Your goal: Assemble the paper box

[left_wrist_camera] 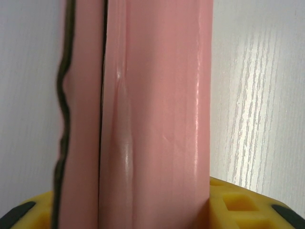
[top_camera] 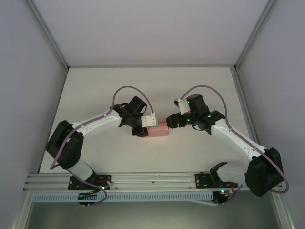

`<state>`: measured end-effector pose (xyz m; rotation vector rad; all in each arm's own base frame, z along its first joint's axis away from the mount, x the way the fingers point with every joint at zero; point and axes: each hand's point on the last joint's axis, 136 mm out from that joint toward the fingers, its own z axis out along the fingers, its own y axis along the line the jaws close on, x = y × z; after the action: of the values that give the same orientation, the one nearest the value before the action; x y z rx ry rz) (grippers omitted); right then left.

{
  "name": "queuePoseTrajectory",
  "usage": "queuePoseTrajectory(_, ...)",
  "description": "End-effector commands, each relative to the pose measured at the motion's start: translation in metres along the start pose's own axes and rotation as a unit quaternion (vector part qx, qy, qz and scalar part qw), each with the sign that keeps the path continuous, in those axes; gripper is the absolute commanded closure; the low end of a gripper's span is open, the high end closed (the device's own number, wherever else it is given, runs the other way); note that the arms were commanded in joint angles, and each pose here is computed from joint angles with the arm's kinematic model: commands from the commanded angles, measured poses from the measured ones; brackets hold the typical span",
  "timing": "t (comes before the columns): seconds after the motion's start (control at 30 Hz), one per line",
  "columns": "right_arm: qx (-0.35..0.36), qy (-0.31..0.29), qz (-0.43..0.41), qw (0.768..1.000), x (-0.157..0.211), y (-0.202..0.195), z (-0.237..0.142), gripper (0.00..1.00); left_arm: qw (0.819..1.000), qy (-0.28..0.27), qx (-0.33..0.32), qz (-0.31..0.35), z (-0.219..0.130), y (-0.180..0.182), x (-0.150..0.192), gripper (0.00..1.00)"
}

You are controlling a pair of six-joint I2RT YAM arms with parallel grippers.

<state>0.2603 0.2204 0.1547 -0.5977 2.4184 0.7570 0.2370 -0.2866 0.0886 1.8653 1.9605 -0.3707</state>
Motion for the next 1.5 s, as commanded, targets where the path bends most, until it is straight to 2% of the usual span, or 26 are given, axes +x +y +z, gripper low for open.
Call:
queuePoseTrajectory(0.0,0.024,0.013,-0.036,0.999,-0.004,-0.004,0.004,0.37,1.0,0.005,0.024,0.003,0.006,-0.004,0.004,0.62)
queuePoseTrajectory(0.1,0.026,0.029,-0.039,0.998,-0.001,-0.006,0.01,0.41,1.0,0.007,0.025,0.003,0.007,-0.003,0.005,0.62)
queuePoseTrajectory(0.2,0.025,0.039,-0.039,0.998,0.001,-0.006,0.015,0.53,1.0,0.011,0.025,-0.001,0.009,-0.002,0.006,0.61)
queuePoseTrajectory(0.33,0.023,0.04,-0.029,0.999,0.0,-0.006,0.016,0.73,1.0,0.014,0.023,-0.004,0.009,0.0,0.005,0.61)
queuePoseTrajectory(0.5,0.009,0.037,0.005,0.999,-0.004,0.002,0.013,0.89,1.0,0.014,0.012,-0.015,0.007,0.007,0.0,0.6)
queuePoseTrajectory(0.63,-0.017,0.044,0.069,0.997,-0.008,0.012,0.016,0.93,0.999,0.028,0.0,-0.026,0.01,0.014,0.002,0.6)
queuePoseTrajectory(0.8,-0.054,0.088,0.143,0.984,-0.001,0.026,0.022,1.0,0.999,0.038,-0.004,-0.029,0.013,0.016,0.004,0.6)
queuePoseTrajectory(1.0,-0.089,0.099,0.182,0.974,-0.007,0.039,0.019,1.0,0.999,0.04,-0.007,-0.028,0.012,0.016,0.004,0.6)
queuePoseTrajectory(1.33,-0.154,0.142,0.263,0.942,-0.01,0.058,0.021,1.0,0.999,0.042,-0.007,-0.027,0.013,0.016,0.005,0.6)
queuePoseTrajectory(1.47,-0.158,0.14,0.268,0.94,-0.015,0.059,0.019,1.0,0.999,0.042,-0.007,-0.026,0.013,0.016,0.004,0.6)
